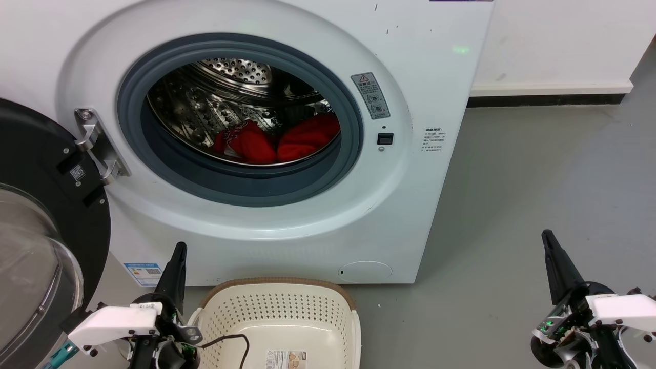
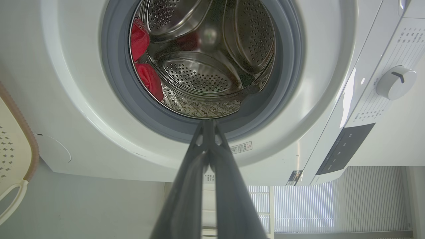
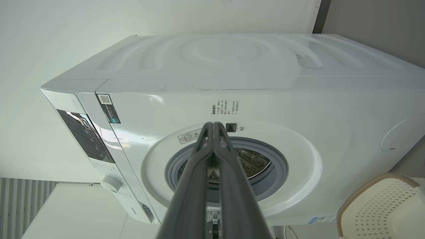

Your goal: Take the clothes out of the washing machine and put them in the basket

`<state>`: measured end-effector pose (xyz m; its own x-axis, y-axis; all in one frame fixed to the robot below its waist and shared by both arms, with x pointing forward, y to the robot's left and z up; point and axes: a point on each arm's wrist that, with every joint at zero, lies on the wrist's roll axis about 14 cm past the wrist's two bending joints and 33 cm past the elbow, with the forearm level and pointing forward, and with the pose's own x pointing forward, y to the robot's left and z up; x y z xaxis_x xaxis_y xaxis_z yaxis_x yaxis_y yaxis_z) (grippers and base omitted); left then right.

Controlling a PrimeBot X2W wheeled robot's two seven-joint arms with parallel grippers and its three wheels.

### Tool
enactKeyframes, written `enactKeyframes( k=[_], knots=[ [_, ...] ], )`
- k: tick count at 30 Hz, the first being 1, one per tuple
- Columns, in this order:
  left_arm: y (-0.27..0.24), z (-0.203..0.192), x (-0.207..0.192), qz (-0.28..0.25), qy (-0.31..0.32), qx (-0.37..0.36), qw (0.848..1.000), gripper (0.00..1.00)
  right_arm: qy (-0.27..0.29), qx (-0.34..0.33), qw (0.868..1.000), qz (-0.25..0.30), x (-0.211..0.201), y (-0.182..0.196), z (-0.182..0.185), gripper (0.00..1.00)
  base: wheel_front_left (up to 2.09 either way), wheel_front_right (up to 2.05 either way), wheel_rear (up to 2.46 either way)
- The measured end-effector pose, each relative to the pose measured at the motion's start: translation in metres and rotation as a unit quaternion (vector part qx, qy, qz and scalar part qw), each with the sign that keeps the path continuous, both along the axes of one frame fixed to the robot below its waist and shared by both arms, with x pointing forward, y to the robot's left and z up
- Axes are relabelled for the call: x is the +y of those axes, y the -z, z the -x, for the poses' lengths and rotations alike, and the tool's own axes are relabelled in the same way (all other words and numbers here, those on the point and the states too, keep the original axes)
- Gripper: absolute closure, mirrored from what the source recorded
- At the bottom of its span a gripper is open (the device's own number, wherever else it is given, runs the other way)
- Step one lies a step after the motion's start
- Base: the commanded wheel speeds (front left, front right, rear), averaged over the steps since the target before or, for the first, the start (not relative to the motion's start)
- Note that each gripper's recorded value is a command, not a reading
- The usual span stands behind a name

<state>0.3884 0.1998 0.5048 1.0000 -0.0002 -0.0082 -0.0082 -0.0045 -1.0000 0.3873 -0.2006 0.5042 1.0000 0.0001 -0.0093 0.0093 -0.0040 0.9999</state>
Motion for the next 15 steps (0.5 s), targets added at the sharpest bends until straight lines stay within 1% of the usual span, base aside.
enactKeyframes(
  k=[15],
  knots=[
    [0.0000,0.0000,-0.0001,0.000,0.000,0.000,1.000,1.00,0.000,0.000,1.000,0.000,0.0000,0.0000,0.0000,1.00,0.00,0.00,0.00]
  ],
)
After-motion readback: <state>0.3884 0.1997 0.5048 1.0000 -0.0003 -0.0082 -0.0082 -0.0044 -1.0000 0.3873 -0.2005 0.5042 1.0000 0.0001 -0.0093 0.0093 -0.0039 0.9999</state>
